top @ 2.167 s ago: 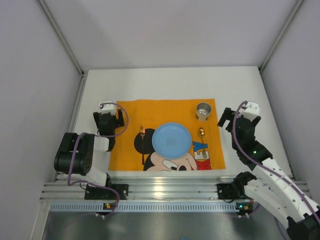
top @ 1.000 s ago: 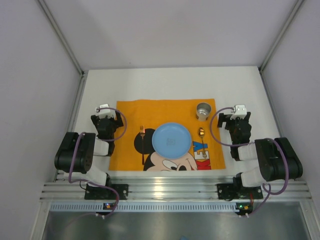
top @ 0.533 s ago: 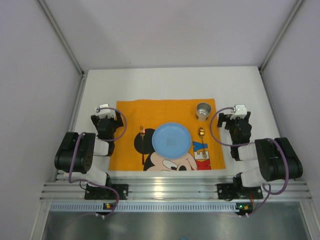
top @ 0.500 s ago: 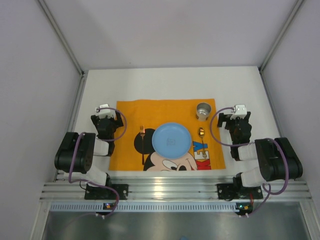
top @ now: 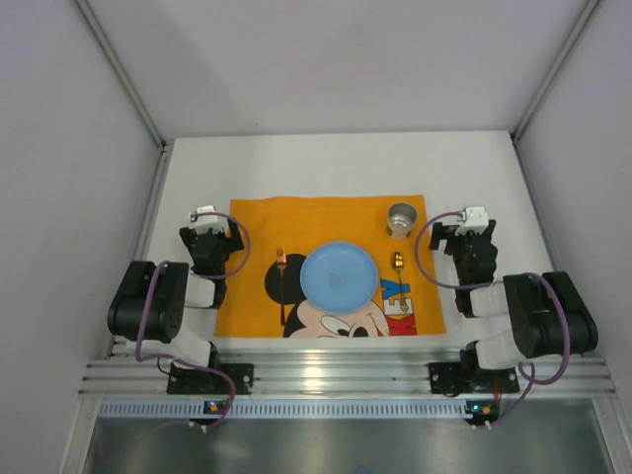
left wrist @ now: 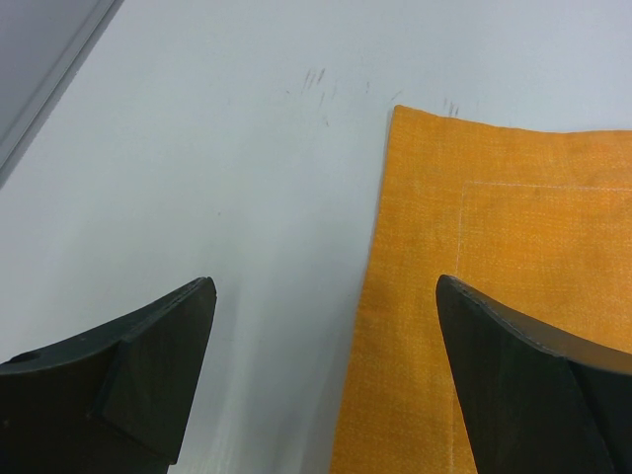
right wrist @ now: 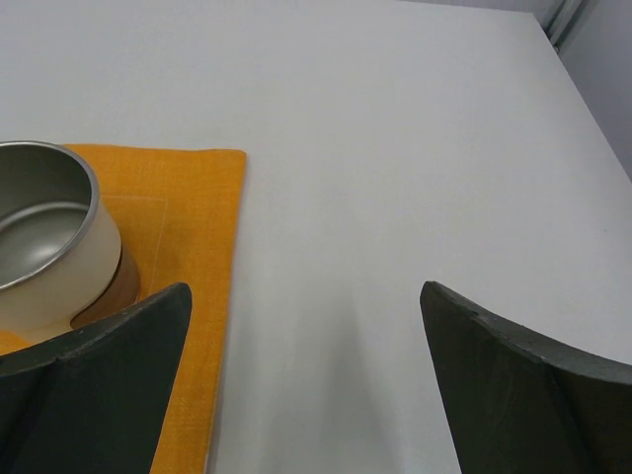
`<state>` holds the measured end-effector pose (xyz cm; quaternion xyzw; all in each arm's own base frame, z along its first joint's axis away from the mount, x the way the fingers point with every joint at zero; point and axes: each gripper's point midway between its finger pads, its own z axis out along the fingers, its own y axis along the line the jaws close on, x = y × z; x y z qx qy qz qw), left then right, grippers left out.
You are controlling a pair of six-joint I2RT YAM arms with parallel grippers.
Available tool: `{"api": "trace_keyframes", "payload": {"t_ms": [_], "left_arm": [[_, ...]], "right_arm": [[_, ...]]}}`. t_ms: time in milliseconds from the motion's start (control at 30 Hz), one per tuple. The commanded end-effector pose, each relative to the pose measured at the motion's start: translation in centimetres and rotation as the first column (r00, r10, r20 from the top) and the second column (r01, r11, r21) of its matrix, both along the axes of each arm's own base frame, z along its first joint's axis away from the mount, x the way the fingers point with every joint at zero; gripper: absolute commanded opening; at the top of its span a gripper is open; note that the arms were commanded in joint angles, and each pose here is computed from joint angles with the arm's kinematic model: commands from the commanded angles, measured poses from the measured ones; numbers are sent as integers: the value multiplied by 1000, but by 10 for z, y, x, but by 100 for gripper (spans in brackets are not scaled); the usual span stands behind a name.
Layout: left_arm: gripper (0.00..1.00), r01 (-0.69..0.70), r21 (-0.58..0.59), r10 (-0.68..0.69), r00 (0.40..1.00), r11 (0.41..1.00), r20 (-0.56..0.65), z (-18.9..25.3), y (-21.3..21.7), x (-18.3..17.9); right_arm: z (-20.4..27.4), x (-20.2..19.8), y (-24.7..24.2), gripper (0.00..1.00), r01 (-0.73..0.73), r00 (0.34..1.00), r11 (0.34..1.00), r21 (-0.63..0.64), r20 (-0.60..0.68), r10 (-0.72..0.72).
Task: Set the dinner table for one person
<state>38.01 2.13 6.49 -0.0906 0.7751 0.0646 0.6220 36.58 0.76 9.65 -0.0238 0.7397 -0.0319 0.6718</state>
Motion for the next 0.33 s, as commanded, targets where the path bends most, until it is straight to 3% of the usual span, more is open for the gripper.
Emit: {"api": "trace_keyframes", "payload": {"t_ms": [0, 300], "left_arm": [[99, 1, -9, 0, 996, 1000, 92, 21, 0, 7], [98, 1, -9, 0, 996, 1000, 90, 21, 0, 6]], "right_arm": [[27, 11, 0, 100, -11, 996, 1000, 1, 94, 10], [23, 16, -15, 100, 45, 997, 998, 54, 56, -48]]}}
